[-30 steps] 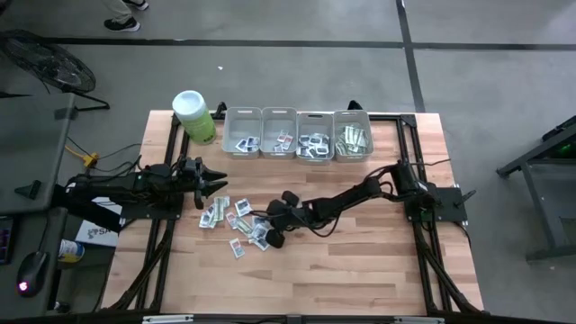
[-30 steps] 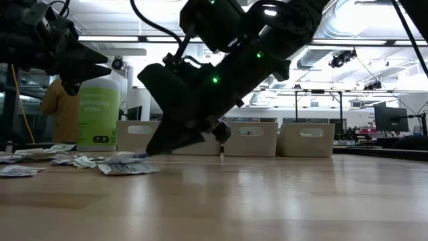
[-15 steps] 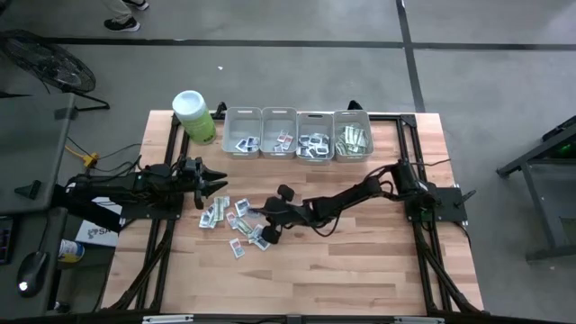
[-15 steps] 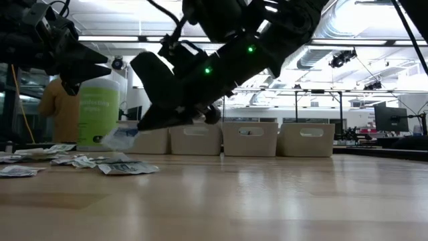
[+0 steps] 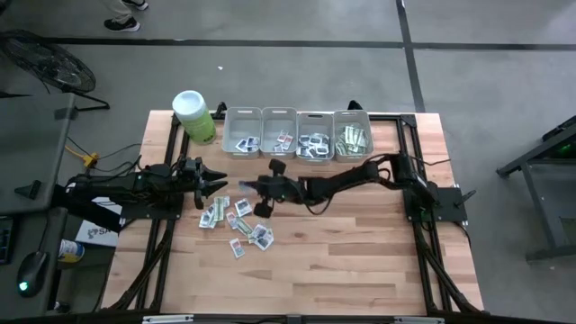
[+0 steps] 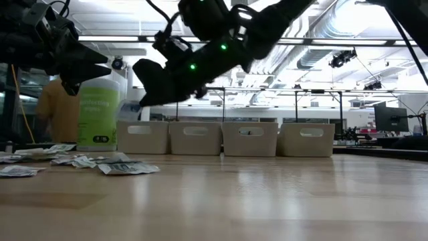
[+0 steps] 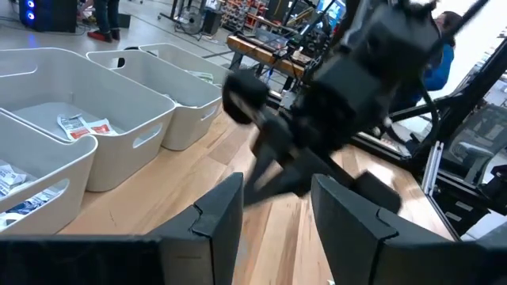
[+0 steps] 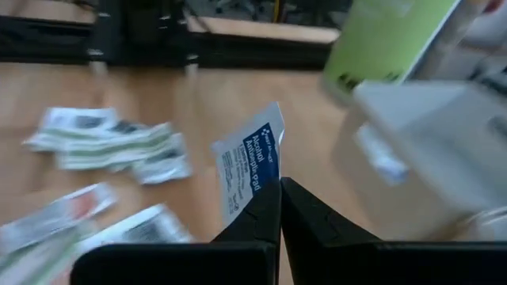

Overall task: Pick & Place First Aid Supplies
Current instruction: Put the alcohol pad into the left gray bin

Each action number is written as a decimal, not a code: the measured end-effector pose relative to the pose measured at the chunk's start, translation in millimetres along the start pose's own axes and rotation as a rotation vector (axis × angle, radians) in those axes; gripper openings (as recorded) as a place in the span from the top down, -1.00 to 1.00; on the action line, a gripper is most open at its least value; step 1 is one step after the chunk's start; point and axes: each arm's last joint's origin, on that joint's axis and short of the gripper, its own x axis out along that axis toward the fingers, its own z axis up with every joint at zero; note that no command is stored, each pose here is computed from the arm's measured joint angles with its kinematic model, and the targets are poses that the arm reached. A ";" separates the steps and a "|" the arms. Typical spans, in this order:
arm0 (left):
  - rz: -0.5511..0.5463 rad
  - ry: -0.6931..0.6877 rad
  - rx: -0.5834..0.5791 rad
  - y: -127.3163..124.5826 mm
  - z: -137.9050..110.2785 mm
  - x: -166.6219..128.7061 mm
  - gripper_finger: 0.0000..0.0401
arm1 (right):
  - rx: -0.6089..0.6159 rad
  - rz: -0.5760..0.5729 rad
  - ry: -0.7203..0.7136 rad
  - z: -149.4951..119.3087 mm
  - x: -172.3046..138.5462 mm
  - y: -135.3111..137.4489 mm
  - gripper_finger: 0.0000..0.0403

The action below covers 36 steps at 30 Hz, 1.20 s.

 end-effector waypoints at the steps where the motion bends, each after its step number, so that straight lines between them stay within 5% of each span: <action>1: 0.000 0.001 0.000 0.0 -0.1 0.0 0.25 | -0.027 -0.019 -0.003 5.0 2.5 -5.7 1.00; 10: 0.000 0.000 0.000 0.0 0.0 0.0 0.25 | -0.223 -0.185 0.021 35.9 19.6 -62.2 1.00; 17: 0.000 0.000 0.000 0.0 0.0 0.0 0.25 | -0.336 -0.189 0.050 37.0 28.5 -104.5 1.00; 27: 0.000 0.000 0.000 0.1 -0.1 0.0 0.25 | -0.271 -0.140 0.058 30.8 34.1 -144.8 1.00; 36: 0.001 0.001 0.000 0.1 -0.2 0.1 0.25 | -0.200 -0.095 0.059 12.0 47.4 -149.6 1.00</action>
